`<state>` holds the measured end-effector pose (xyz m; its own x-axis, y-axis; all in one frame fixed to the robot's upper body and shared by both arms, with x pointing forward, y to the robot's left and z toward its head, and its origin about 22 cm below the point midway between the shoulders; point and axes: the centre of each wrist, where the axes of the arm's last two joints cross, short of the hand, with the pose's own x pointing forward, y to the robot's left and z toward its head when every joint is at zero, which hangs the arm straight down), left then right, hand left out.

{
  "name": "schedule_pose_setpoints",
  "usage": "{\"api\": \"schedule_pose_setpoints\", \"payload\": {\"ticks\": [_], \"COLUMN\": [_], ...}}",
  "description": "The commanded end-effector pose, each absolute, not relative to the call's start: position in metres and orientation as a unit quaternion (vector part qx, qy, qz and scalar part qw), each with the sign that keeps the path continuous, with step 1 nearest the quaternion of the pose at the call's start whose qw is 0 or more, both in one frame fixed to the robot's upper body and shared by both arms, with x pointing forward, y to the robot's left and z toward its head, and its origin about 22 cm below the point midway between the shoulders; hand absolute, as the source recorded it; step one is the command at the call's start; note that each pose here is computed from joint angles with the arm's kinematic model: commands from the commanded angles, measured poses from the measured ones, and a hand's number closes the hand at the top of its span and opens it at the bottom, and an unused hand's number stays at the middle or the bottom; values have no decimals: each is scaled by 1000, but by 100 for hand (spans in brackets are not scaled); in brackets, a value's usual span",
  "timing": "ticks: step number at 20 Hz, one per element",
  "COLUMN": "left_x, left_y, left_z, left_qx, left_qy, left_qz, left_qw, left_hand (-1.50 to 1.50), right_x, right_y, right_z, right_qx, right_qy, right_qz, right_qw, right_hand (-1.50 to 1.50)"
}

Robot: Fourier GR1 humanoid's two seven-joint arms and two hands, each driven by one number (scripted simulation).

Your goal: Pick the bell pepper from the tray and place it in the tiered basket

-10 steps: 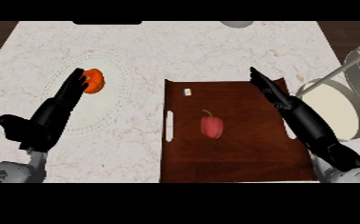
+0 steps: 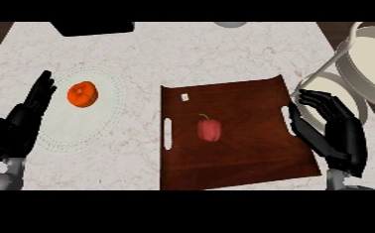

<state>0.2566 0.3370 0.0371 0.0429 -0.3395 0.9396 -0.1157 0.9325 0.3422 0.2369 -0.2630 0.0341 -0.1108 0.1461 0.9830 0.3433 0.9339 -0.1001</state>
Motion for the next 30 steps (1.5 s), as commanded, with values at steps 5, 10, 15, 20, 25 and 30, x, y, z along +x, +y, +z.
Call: {"api": "schedule_pose_setpoints", "payload": {"ticks": [5,10,15,20,25,30], "left_x": [260,265,271,275,278,279], "left_y": [333,312,310,299,295,286], "left_z": [32,34,38,45,42,35], "left_qx": [211,198,197,180,184,186], "left_qy": [-675,-686,-691,-696,-698,-691], "left_qz": [-78,-96,-107,-109,-117,-110], "left_qw": [703,694,687,687,683,690], "left_hand": [0,0,0,0,0,0], "right_x": [171,116,92,104,140,174], "right_y": [-213,-194,-189,-200,-179,-149], "right_z": [-10,-22,-19,18,50,80], "right_qx": [-378,-380,-365,-386,-392,-381], "right_qy": [-640,-590,-541,-497,-446,-385], "right_qz": [-264,-144,-44,-14,-23,-1], "right_qw": [615,697,757,777,804,840], "right_hand": [-150,-150,-150,-150,-150,-150]}}
